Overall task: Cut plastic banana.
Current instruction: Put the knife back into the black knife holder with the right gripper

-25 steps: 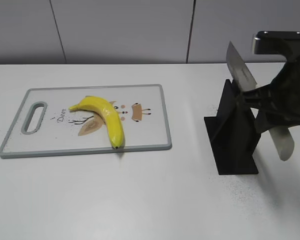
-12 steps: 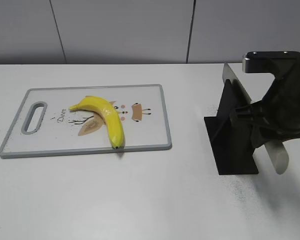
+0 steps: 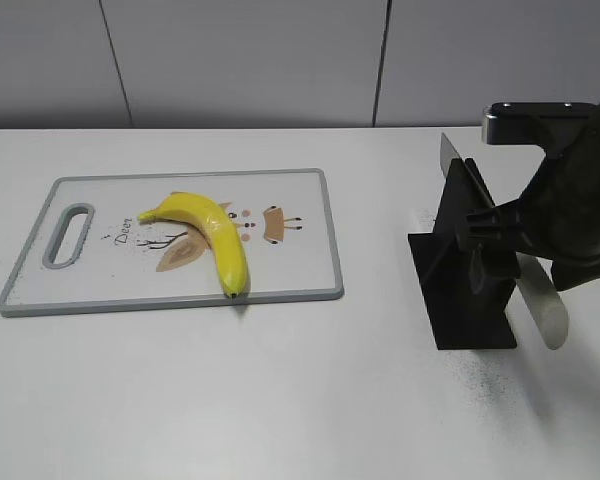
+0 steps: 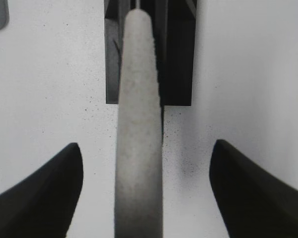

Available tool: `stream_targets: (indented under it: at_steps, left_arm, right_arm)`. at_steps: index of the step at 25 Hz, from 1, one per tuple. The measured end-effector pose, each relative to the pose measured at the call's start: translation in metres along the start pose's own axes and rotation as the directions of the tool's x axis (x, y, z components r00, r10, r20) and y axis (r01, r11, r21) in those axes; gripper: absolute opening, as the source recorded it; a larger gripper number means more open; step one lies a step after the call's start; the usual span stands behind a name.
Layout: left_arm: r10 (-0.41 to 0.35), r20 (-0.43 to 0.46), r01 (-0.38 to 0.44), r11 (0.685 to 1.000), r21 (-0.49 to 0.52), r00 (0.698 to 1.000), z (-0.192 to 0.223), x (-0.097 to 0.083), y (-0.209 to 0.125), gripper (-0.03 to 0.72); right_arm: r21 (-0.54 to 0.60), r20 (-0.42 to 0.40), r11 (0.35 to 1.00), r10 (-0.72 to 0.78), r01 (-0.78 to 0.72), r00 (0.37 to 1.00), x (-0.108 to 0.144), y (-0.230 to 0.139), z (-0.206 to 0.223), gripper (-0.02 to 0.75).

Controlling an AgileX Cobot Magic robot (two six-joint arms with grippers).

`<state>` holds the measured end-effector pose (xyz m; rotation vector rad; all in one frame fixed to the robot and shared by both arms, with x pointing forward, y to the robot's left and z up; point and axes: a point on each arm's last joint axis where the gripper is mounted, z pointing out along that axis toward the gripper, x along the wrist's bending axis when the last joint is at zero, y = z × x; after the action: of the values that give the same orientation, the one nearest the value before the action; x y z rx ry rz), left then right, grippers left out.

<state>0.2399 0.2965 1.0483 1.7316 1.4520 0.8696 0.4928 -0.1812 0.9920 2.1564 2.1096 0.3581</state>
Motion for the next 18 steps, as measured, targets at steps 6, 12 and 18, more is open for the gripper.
stream_targets:
  at_steps: [6, 12, 18]
  left_arm:
    - [0.0, 0.001, 0.0, 1.0, 0.0, 1.0, 0.0, 0.0, 0.0, 0.545]
    - [0.0, 0.001, 0.0, 1.0, 0.0, 1.0, 0.0, 0.0, 0.0, 0.545]
    - [0.0, 0.001, 0.0, 1.0, 0.0, 1.0, 0.0, 0.0, 0.0, 0.545]
  right_arm:
    - [-0.103, -0.048, 0.994, -0.031, 0.026, 0.998, 0.002, 0.006, -0.031, 0.633]
    - [-0.338, -0.09, 0.925, -0.215, 0.173, 0.972, -0.006, -0.008, -0.105, 0.626]
    - [-0.433, -0.037, 0.84, -0.378, 0.326, 0.925, -0.025, -0.046, -0.144, 0.601]
